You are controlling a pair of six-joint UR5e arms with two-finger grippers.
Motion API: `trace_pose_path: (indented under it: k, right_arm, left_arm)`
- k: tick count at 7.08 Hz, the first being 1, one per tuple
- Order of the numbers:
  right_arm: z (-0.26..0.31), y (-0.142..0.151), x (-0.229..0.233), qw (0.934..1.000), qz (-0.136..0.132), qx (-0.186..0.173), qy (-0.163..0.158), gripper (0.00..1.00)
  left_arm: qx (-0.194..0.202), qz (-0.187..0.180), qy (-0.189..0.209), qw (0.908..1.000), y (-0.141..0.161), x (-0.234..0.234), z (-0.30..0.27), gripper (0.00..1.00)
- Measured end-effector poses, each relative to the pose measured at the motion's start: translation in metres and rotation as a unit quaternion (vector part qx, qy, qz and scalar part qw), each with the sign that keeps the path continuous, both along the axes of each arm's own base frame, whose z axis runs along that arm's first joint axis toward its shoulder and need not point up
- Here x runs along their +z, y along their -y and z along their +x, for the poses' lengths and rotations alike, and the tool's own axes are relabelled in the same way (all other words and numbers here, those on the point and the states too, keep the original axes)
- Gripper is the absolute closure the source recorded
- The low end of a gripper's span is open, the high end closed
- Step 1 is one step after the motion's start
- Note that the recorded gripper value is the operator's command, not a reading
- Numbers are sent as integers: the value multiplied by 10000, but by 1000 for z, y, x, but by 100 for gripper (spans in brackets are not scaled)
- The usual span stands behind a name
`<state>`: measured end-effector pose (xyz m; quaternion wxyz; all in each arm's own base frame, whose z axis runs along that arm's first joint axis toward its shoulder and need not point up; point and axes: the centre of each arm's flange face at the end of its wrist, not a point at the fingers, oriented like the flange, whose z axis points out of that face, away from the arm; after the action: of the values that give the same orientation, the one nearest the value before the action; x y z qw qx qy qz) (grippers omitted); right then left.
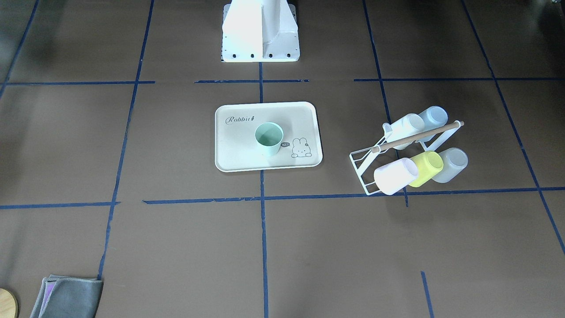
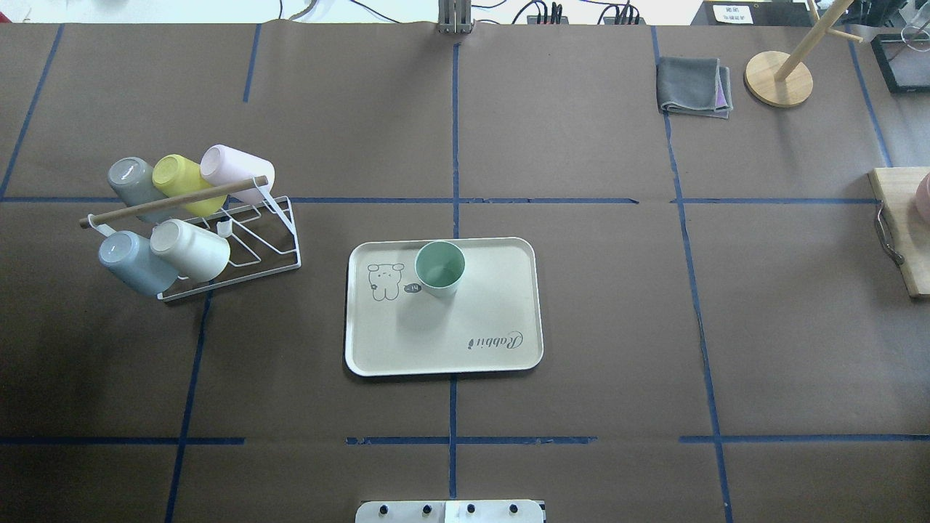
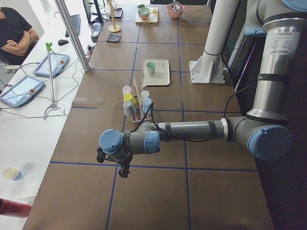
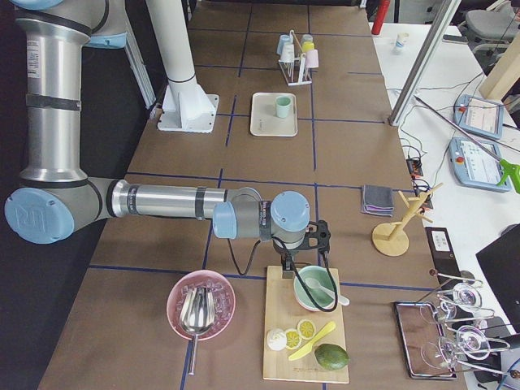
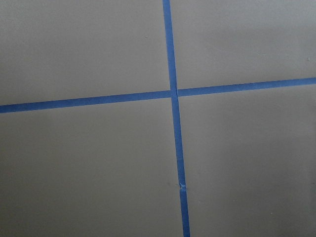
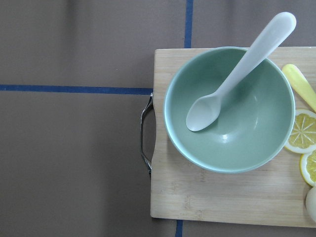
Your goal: Pick up and place green cup on tray
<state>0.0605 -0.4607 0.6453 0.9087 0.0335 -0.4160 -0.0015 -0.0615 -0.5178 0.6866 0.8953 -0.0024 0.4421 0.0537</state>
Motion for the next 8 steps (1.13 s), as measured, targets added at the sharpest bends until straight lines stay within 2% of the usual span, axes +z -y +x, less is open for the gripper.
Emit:
trace_pose_path:
  k: [4, 8]
  right_arm:
    - [24, -5, 7, 9994, -212, 261, -87, 0]
    - [27, -5, 7, 9991, -266, 316, -59, 0]
  left_arm:
    - [8, -35, 17, 10000, -2, 5, 0, 0]
    - [24, -66, 430, 9991, 1, 6, -5, 0]
